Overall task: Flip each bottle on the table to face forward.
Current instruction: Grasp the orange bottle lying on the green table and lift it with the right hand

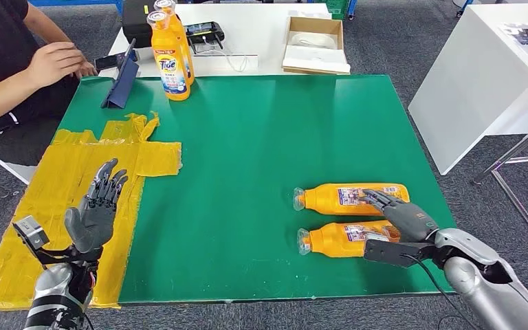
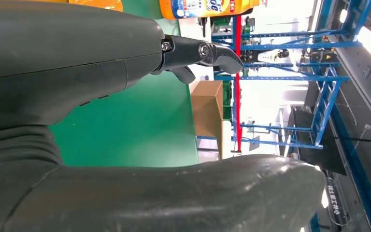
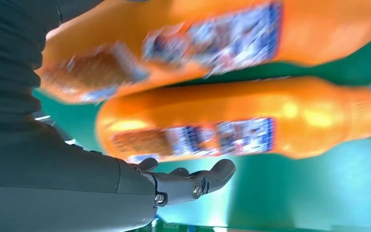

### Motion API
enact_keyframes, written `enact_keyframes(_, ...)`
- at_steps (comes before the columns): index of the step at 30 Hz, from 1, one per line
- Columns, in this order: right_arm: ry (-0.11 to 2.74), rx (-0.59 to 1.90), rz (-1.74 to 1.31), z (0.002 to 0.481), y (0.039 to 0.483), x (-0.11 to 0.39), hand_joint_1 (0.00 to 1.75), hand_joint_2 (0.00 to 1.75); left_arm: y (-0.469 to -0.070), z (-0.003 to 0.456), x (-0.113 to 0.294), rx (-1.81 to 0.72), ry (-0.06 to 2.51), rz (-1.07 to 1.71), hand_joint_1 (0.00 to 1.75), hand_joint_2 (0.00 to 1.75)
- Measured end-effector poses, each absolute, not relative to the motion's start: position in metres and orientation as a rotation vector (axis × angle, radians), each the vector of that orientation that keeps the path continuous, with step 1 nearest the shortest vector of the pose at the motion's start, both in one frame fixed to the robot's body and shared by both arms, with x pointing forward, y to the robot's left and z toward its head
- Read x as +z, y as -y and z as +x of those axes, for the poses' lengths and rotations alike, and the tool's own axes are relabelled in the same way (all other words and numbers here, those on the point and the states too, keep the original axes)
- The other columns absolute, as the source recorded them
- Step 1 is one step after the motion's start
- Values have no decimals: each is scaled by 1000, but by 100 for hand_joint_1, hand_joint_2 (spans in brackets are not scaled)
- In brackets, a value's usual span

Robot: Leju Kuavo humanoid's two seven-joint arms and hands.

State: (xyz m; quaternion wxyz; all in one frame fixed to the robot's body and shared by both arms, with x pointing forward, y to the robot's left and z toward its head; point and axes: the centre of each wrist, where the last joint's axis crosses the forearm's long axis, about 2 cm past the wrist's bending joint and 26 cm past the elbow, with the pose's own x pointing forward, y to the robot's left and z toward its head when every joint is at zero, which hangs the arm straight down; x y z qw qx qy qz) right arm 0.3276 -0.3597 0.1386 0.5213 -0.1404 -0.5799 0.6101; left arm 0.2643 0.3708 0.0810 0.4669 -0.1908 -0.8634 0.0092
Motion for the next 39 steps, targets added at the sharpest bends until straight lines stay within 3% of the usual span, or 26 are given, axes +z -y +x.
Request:
enact_keyframes(17, 1295, 1473, -343, 294, 411, 150, 0, 175, -366, 268, 83, 26, 2115, -462, 0, 0)
enact_keyframes(28, 1248, 1524, -332, 279, 411, 142, 0, 175, -362, 270, 84, 23, 2118, -468, 0, 0)
enact_keyframes(39, 1265, 1548, -364, 296, 398, 137, 0, 175, -356, 280, 91, 8, 2133, -480, 0, 0)
